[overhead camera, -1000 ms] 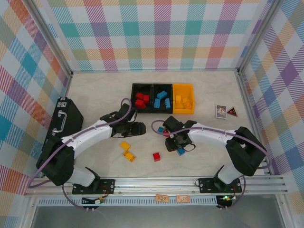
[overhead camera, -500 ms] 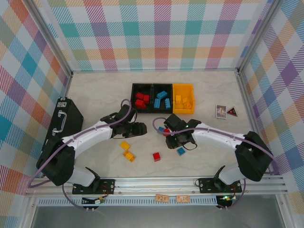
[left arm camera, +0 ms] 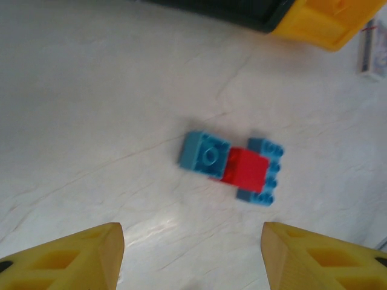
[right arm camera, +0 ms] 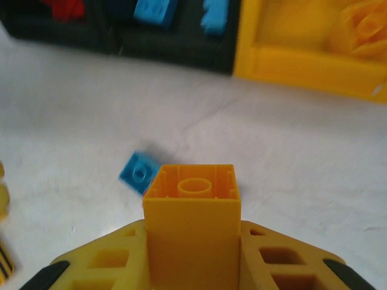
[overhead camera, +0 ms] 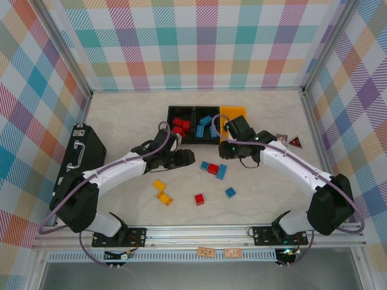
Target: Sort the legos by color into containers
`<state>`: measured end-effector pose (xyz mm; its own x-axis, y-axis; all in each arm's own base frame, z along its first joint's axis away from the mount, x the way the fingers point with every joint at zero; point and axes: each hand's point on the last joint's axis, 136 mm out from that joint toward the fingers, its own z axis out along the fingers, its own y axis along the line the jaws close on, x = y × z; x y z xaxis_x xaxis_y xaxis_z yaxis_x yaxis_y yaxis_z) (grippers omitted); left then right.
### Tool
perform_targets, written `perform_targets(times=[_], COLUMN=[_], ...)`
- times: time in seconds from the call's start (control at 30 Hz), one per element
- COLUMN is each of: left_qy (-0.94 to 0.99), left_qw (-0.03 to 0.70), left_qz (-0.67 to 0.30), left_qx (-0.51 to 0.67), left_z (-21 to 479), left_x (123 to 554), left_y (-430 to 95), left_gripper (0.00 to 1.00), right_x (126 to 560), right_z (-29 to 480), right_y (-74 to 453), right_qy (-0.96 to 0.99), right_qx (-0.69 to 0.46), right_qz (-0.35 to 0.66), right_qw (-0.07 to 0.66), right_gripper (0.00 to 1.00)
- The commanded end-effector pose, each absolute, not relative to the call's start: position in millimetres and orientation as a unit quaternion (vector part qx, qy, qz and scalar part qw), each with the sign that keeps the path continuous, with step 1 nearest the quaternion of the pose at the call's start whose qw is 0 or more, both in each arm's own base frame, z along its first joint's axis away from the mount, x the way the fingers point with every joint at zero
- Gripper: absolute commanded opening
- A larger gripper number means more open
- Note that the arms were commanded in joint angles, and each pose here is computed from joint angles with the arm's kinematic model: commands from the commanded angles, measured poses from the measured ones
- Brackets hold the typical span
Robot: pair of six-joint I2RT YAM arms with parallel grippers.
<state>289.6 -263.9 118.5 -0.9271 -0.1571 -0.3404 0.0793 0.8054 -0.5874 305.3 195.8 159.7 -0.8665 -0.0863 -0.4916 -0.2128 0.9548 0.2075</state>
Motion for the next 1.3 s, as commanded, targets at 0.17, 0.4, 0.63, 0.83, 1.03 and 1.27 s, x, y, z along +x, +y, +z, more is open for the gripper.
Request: perform_targets(times=[0.17,0.4,0.63,0.83,1.03,1.27], left_qy=[0.904,0.903,0.909,0.914,0.917,0.920], left_qw=[0.226,0.224,0.221,0.220,0.220,0.221], left_qz=[-0.364,-0.367,-0.353,-0.341,-0.332,-0.322], left_qx=[-0.008,-0.009,-0.014,-0.015,-0.020,-0.025], left_z=[160,161,155,152,148,146], left_x=[321,328,325,320,316,314], left_y=[-304,-313,-308,-300,-294,-288], left_gripper=[0.61,0.61,0.61,0.61,0.61,0.61], right_x=[381,436,480,500,510,513], right_z=[159,140,118,106,103,99], right_y=[161,150,148,146,144,143], right_qy=[0.961,0.966,0.971,0.974,0.973,0.974], right_qx=[-0.005,0.029,0.045,0.045,0.043,0.046], right_qz=[0.093,0.062,0.030,0.002,-0.015,-0.021], right_qw=[0.259,0.249,0.233,0.222,0.225,0.220], right_gripper=[0.28,0.27,0.29,0.31,0.34,0.43])
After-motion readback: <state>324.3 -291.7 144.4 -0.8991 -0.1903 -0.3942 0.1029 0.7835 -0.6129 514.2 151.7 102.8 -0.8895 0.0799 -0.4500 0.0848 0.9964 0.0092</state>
